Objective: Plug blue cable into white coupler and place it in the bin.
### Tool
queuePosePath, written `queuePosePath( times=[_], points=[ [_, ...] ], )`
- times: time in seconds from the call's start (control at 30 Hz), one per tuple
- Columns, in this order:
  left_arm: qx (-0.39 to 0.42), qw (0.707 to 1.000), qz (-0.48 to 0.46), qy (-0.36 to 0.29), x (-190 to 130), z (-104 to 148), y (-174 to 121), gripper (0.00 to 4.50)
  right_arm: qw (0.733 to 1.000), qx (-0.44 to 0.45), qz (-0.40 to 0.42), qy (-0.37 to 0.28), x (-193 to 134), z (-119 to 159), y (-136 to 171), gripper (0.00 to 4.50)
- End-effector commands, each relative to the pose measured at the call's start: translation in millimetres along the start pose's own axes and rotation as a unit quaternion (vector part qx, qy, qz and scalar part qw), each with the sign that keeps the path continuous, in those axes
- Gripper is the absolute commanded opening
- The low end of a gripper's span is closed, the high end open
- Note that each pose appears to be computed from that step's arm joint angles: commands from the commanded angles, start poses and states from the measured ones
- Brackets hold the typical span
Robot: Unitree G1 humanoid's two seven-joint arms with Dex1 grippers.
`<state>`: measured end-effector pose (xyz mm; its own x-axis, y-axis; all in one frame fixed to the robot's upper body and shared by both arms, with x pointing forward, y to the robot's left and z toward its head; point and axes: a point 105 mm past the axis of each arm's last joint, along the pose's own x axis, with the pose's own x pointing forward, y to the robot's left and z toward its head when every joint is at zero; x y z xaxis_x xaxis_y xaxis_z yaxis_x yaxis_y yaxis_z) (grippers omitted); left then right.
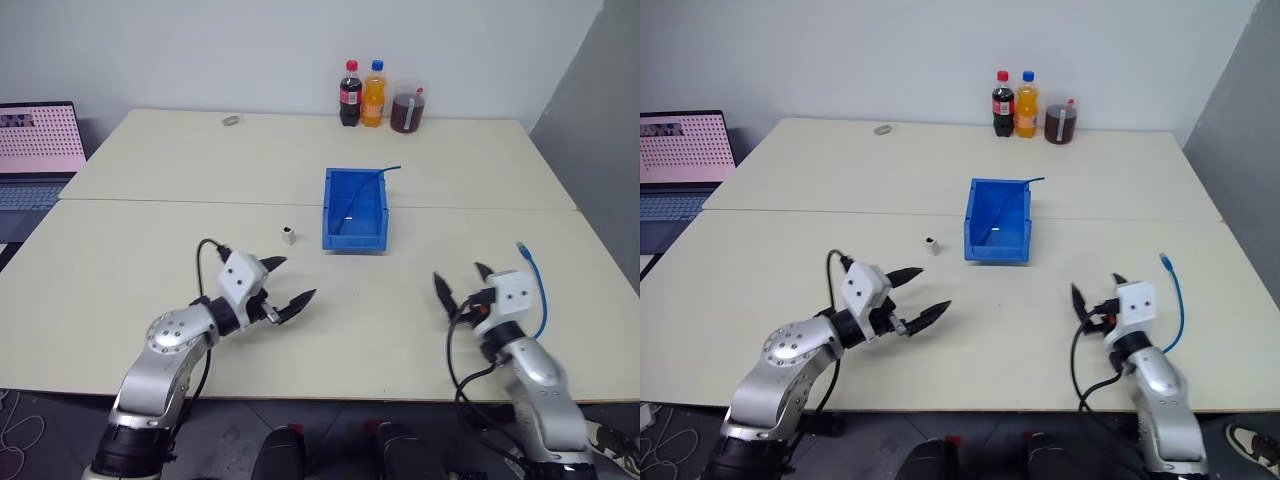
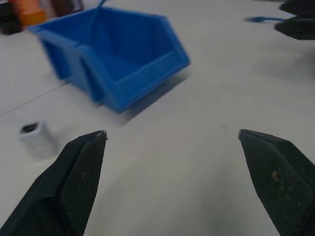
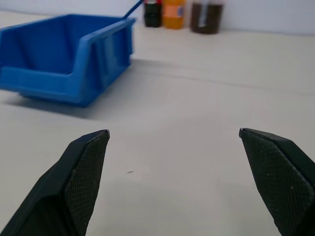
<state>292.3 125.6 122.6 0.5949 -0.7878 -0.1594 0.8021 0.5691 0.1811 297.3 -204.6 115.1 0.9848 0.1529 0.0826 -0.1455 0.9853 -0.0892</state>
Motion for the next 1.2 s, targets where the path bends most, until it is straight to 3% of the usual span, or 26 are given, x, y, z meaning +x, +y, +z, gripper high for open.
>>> queuePosePath(
  times=[0.03, 0.2, 0.3, 0.5, 0.6, 0.97, 1.1, 1.13, 1.2],
  points=[
    [-0.004, 0.996, -0.085, 0.004, 7, 12, -22, 4.5, 0.998, -0.003, -0.057, -0.01, -3, 19, -33, 4.5],
    [0.005, 0.986, -0.162, 0.028, 16, 16, -35, 4.5, 0.99, -0.034, -0.107, 0.088, -1, 2, -90, 4.5],
    [0.014, 0.982, -0.185, 0.028, 21, 19, -35, 4.5, 0.975, 0.004, -0.133, 0.179, 6, -25, -126, 4.5],
    [0.019, 0.98, -0.196, 0.024, 25, 21, -34, 4.5, 0.969, 0.047, -0.106, 0.217, 19, -40, -135, 4.5],
    [0.021, 0.98, -0.197, 0.024, 24, 21, -33, 4.5, 0.969, 0.053, -0.083, 0.227, 23, -44, -137, 4.02],
    [0.02, 0.981, -0.189, 0.028, 17, 19, -28, 4.5, 0.972, 0.063, -0.02, 0.226, 31, -39, -134, 1.27],
    [0.013, 0.983, -0.183, 0.026, 14, 17, -24, 4.5, 0.973, 0.08, 0.022, 0.216, 33, -30, -131, 0.52],
    [0.009, 0.983, -0.182, 0.025, 14, 16, -23, 4.5, 0.973, 0.081, 0.04, 0.214, 34, -26, -128, 0.12],
    [0.001, 0.984, -0.177, 0.023, 12, 15, -21, 4.5, 0.971, 0.078, 0.077, 0.211, 34, -19, -120, 0.01]
  ],
)
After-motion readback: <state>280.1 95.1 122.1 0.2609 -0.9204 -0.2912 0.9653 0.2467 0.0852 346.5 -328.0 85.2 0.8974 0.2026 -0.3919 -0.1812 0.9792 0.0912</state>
